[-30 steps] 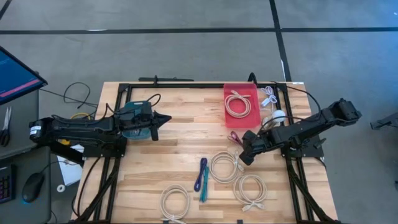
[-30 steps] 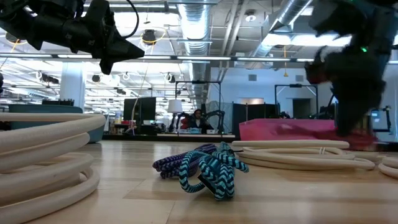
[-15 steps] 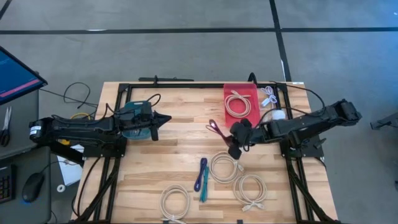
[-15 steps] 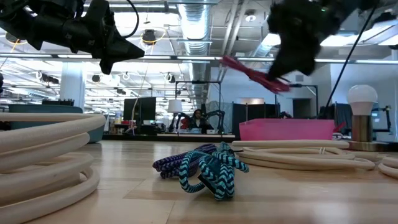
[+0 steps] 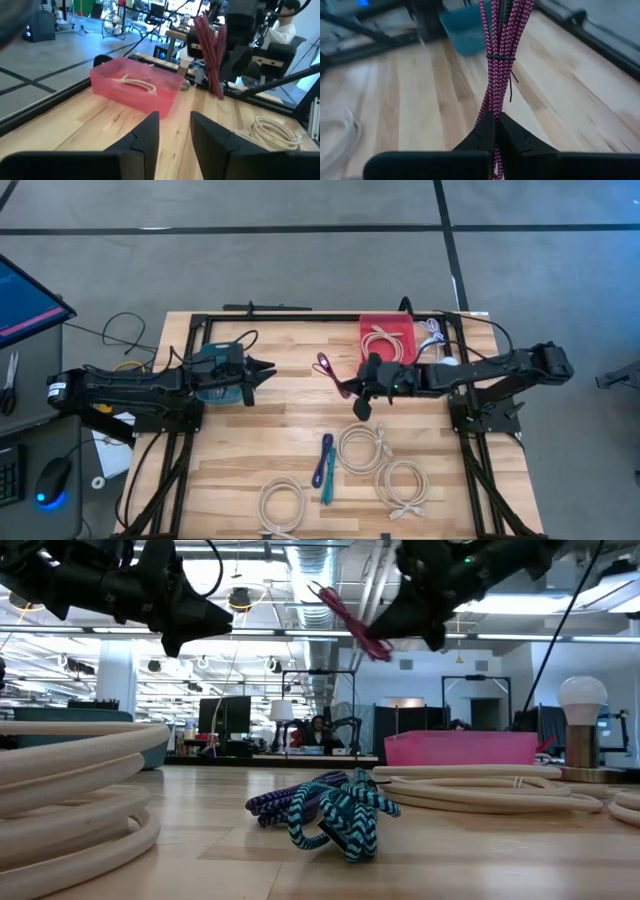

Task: Pick & Place USB Port
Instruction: Put the pink charger cable in the blue bin

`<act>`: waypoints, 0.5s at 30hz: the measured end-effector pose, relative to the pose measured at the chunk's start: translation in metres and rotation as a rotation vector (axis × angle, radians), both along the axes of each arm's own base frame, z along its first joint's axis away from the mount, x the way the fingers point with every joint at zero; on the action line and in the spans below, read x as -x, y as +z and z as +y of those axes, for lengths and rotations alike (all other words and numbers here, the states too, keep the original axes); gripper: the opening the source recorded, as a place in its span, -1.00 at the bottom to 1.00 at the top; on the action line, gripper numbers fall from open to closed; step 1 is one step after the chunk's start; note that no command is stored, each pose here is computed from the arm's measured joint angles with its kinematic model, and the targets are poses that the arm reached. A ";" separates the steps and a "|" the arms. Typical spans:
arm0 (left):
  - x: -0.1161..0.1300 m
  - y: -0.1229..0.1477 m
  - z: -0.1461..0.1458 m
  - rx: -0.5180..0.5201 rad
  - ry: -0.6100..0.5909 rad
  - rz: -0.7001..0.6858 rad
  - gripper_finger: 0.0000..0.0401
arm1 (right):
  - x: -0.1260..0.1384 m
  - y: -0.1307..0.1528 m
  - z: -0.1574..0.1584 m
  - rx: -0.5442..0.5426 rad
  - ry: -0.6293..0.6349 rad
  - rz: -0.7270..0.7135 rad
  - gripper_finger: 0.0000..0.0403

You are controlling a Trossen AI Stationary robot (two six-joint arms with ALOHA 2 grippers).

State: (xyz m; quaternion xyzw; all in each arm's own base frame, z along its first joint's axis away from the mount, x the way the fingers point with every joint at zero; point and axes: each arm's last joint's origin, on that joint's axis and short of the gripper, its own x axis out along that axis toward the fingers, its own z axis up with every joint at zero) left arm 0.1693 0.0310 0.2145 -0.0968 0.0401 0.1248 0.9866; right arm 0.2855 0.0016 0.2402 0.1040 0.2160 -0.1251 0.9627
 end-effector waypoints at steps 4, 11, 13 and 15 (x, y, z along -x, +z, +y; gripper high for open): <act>-0.001 0.004 -0.001 -0.004 -0.030 -0.043 -0.43 | -0.015 -0.010 -0.005 -0.009 0.025 -0.042 -1.00; -0.001 0.010 -0.004 -0.002 -0.147 -0.107 -0.41 | -0.047 -0.020 -0.011 -0.002 0.030 -0.063 -1.00; -0.001 0.010 -0.004 -0.002 -0.151 -0.109 -0.39 | -0.057 -0.017 -0.011 0.015 0.039 -0.064 -1.00; -0.001 0.010 -0.004 -0.002 -0.150 -0.109 -0.37 | -0.071 -0.012 -0.008 0.035 0.055 -0.083 -1.00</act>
